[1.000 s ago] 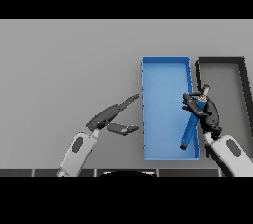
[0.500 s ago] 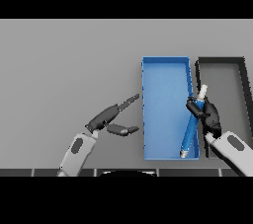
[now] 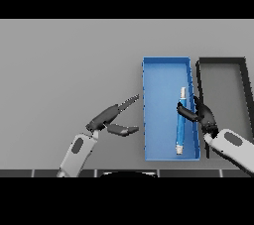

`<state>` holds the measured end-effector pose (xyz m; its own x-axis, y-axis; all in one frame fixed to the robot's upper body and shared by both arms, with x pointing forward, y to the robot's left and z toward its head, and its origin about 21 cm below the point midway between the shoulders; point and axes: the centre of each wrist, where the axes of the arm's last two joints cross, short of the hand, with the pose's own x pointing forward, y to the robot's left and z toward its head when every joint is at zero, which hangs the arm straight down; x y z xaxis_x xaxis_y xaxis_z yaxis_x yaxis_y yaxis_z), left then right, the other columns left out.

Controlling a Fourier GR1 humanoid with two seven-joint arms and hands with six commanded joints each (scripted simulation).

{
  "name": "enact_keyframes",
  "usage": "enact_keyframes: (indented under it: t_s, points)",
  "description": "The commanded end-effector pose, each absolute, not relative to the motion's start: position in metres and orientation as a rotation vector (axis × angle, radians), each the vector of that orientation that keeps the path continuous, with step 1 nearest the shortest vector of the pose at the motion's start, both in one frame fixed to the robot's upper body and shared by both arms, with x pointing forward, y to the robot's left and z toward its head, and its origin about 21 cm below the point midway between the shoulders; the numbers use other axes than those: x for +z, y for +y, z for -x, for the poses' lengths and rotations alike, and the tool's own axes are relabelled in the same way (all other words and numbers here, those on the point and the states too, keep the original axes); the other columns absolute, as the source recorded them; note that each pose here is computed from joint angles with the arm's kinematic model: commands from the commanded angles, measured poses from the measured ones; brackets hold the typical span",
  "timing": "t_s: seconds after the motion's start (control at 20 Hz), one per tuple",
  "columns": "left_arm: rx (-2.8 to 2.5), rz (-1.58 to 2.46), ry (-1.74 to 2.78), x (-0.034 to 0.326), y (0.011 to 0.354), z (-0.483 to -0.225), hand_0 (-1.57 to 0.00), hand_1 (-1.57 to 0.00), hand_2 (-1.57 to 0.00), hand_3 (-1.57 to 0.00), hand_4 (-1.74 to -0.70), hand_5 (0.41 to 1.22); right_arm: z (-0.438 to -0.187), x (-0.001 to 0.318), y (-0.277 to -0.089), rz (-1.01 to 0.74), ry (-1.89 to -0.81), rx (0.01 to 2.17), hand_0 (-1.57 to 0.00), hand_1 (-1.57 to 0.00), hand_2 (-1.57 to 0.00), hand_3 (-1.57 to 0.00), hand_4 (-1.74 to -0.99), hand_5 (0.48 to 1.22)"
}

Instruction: Pick up the blue pipe and place it into the blue bin.

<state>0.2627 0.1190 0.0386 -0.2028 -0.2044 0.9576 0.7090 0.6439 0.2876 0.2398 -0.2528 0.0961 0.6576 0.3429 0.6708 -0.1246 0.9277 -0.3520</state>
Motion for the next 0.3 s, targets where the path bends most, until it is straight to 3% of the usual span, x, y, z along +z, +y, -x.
enact_keyframes:
  t_s: [0.0,0.25]
  points:
    - [-0.877,0.441,-1.57,0.0393,0.117,-0.26,0.0,0.0,0.0,0.0,-0.93,0.495,-0.2396,0.0962,-0.252,0.281,-0.808,0.284,-0.02,-0.02,-0.02,-0.01,-1.095,0.718]
    - [-0.878,0.421,-1.573,0.0424,0.125,-0.2627,0.0,0.0,0.0,0.0,-0.93,0.495,-0.2421,0.1009,-0.2514,0.273,-0.82,0.323,-0.02,-0.02,-0.02,0.0,-1.084,0.714]
